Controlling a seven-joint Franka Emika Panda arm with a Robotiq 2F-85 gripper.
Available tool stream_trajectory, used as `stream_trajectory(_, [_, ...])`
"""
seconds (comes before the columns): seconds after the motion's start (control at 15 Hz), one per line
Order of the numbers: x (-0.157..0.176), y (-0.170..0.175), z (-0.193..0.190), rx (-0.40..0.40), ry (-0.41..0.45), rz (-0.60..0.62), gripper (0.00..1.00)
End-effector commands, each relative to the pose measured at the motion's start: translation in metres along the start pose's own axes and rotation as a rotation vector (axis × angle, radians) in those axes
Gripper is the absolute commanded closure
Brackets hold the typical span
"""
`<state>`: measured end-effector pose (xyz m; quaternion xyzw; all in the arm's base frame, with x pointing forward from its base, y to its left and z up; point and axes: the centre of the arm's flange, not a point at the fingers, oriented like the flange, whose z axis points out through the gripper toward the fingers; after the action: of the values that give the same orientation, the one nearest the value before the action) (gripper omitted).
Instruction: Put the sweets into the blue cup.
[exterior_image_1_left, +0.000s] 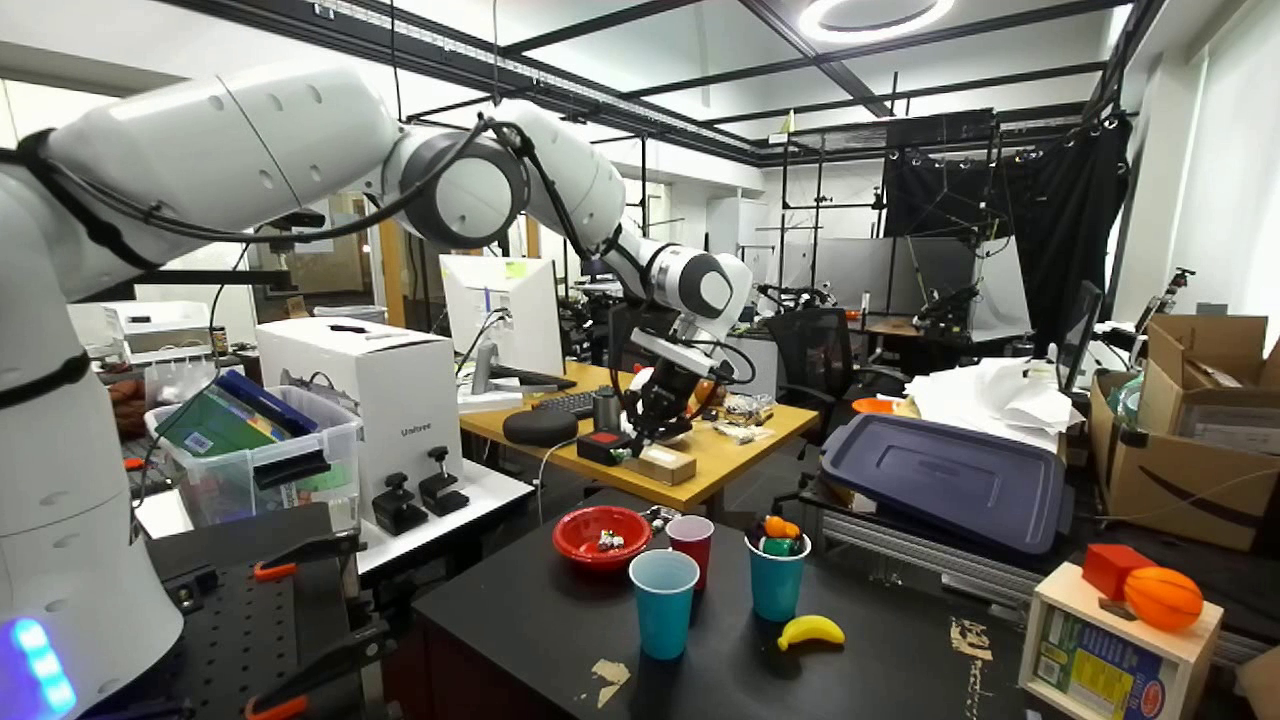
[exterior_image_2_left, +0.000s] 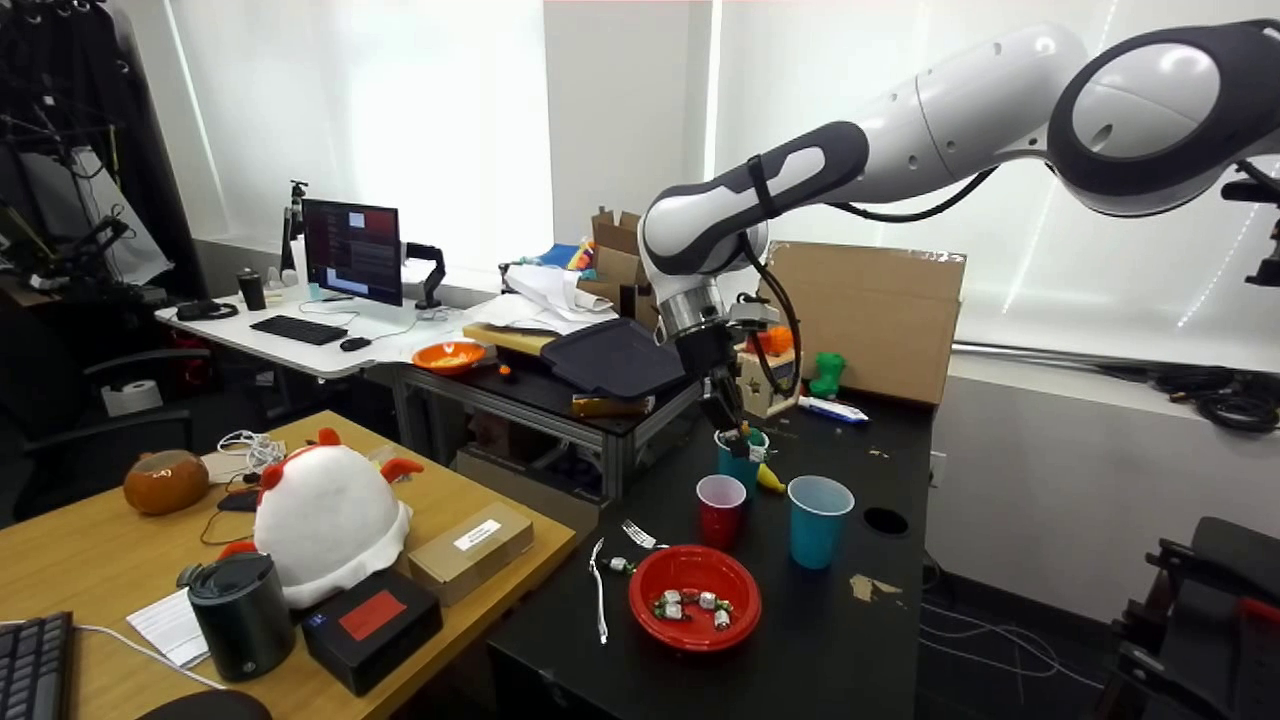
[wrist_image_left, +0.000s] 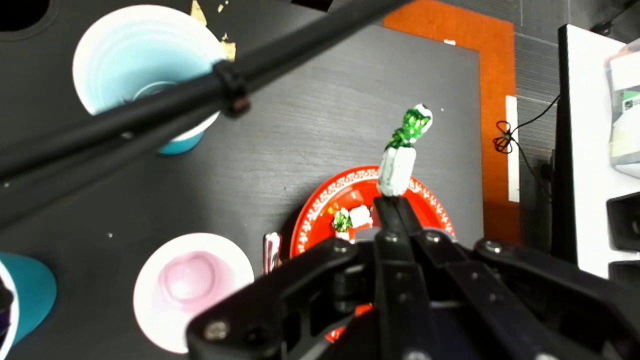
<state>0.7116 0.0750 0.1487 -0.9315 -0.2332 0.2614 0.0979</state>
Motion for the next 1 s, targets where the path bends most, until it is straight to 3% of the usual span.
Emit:
stream_trajectory(0.0, [-0.036,-0.015,0.000,0.030,-0.129,0.119,1.00])
stream_trajectory(0.6, [-0.070,-0.027,0.003,0.080,-0.432,0.441,1.00])
stream_trajectory(0.93, [-0.078,-0.029,0.004,0.014,-0.526,0.644,1.00])
